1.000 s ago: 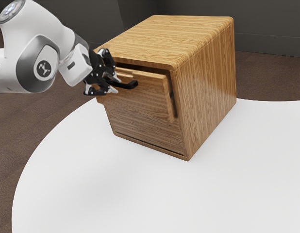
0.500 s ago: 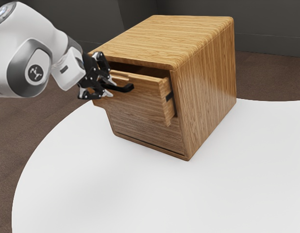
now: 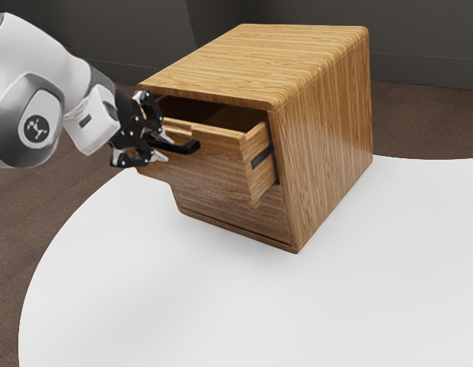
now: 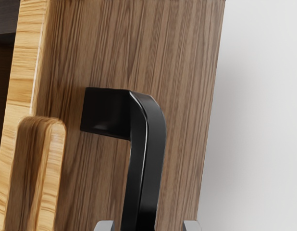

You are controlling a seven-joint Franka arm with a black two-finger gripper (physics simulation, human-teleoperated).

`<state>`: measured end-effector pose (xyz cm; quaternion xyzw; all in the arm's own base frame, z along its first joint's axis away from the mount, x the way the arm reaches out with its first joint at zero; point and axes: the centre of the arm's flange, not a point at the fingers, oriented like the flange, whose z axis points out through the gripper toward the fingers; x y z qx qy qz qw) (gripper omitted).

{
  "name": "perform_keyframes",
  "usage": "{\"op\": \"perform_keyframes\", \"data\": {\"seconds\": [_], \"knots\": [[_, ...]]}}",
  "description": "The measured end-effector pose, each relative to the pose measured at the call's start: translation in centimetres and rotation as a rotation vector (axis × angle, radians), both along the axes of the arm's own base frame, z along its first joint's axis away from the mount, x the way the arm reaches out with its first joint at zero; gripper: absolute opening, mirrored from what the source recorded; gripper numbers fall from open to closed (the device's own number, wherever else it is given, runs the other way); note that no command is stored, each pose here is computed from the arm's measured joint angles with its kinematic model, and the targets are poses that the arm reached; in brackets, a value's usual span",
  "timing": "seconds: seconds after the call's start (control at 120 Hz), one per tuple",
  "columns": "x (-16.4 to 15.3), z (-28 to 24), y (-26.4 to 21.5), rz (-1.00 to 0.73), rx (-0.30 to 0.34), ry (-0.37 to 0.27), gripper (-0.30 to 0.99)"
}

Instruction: Pull the drawer handle with one arm to open the drawer

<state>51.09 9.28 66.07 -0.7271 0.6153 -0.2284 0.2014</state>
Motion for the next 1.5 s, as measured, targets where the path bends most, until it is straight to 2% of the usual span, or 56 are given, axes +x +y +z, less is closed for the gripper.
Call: {"op": "perform_keyframes", "data": {"seconds": [1.5], "knots": [[-7.6,-0.1,0.7,0.034,-0.013,-0.026,0.08]]}}
